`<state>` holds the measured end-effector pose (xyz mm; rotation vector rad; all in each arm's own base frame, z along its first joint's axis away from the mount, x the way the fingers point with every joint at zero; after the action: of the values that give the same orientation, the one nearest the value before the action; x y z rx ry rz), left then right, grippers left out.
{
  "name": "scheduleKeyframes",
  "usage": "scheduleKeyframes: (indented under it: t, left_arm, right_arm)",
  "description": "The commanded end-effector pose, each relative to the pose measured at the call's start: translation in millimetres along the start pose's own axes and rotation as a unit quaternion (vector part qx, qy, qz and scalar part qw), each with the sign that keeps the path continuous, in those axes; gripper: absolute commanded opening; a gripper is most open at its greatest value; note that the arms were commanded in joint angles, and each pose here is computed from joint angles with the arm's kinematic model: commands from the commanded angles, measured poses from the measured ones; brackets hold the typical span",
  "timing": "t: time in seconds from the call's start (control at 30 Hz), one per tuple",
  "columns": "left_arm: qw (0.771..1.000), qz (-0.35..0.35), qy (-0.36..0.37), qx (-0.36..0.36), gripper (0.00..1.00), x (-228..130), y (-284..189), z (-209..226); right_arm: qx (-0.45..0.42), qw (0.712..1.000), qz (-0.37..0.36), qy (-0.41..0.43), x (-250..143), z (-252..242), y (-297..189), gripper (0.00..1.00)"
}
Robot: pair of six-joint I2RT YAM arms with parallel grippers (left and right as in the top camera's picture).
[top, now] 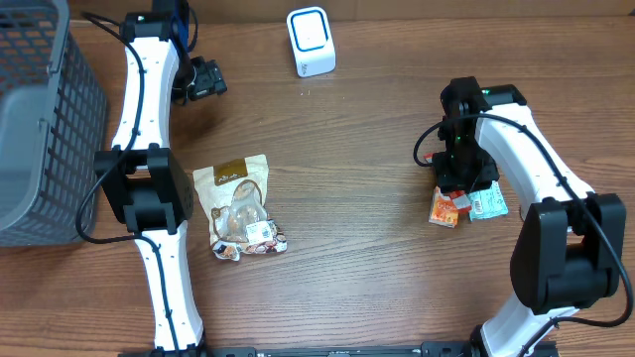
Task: Scan the item barcode
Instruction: 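Release the red stick and move the right gripper left, then lower the right gripper and grasp the clear snack bag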
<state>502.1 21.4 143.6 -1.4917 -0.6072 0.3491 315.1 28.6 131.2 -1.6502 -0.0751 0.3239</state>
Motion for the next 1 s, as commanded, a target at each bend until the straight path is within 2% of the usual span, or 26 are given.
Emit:
scheduleKeyframes:
  t: [0.0, 0.07, 0.13, 0.23, 0.33, 0.43, 0.6, 0.83, 0.97]
  left_arm:
    - [1.0, -0.001, 0.005, 0.007, 1.0, 1, 5, -1]
    - [1.0, -0.002, 0.005, 0.007, 1.0, 1, 4, -1]
    - [1.0, -0.001, 0.005, 0.007, 1.0, 1, 5, -1]
    - [1.0, -0.001, 0.005, 0.007, 1.0, 1, 5, -1]
    - [1.0, -0.001, 0.005, 0.007, 1.0, 1, 5, -1]
    - [1.0, -0.001, 0.005, 0.007, 1.0, 1, 5, -1]
    - [1.0, -0.001, 0.005, 0.007, 1.0, 1, 5, -1]
    - [1.0, -0.001, 0.005, 0.007, 1.0, 1, 5, -1]
    - [1.0, -0.001, 0.005, 0.007, 1.0, 1, 5, -1]
  right_arm:
    - [0.004, 1.0, -0.018, 0.004, 4, 0, -2, 0.44]
    - [0.043, 0.998, -0.044, 0.003, 12, 9, -3, 0.44]
    - [0.129, 0.988, -0.087, -0.002, 27, 27, -8, 0.44]
    - [0.255, 0.955, -0.15, -0.024, 46, 56, -24, 0.44]
    - [0.315, 0.927, -0.198, -0.053, 61, 79, -37, 0.44]
    - [0.316, 0.921, -0.224, -0.045, 75, 102, -45, 0.44]
    - [0.29, 0.915, -0.264, -0.09, 85, 162, -55, 0.44]
    - [0.207, 0.901, -0.341, -0.168, 77, 254, -67, 0.44]
    - [0.146, 0.89, -0.39, -0.185, 67, 291, -72, 0.48]
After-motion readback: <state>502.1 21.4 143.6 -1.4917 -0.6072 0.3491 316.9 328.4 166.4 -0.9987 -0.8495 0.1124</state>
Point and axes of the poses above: each gripper's point midway between its finger pads, its own y axis out along the fingers, its own z axis along the line the jaws close on, x = y × z, the point moved 6 cm from there along -y, back along the fingers, and after that the axes turned 11 degrees about -y, right-handed, at the moved point
